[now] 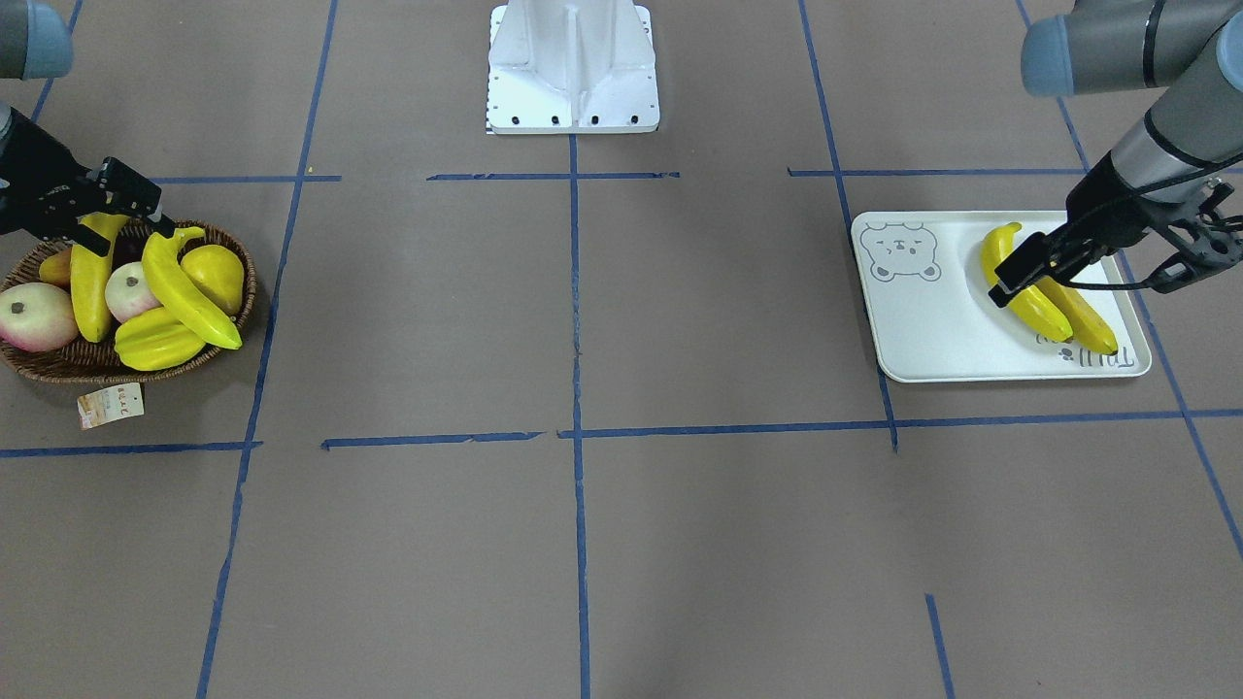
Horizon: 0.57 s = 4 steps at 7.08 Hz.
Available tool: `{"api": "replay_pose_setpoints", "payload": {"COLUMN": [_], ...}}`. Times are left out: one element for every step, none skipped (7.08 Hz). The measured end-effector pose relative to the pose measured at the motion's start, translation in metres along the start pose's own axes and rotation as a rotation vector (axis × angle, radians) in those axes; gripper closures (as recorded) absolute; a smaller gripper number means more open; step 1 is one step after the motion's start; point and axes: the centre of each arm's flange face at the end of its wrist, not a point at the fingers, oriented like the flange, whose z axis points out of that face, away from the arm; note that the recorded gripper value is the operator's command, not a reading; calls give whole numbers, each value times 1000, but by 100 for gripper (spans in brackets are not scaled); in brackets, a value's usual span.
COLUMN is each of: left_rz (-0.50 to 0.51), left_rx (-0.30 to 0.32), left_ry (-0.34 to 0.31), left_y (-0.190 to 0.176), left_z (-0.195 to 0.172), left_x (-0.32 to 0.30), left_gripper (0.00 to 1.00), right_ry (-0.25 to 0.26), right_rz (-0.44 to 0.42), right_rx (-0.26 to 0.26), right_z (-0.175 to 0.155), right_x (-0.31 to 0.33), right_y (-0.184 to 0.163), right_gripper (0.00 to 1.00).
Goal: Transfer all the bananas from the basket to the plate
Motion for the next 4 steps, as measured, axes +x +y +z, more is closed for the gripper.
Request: {"api": "replay_pose_setpoints", "payload": {"left_rz": [0,0,0,0], "left_rx": [0,-1,-1,-1], "left_ry": [0,0,-1,-1], "left_y": [0,0,0,0], "left_z": [0,0,1,1], "left_x": [0,0,0,0], "left_gripper": [0,0,0,0], "right_ry": [7,12,15,18], "right_rz": [-4,-6,-7,-7], "right_rx": [-6,-14,-24,-31], "right_z": [6,11,16,18], "right_x": [-2,-3,-3,-2], "right_y": [0,1,3,5], "right_gripper": [10,14,14,14]}}
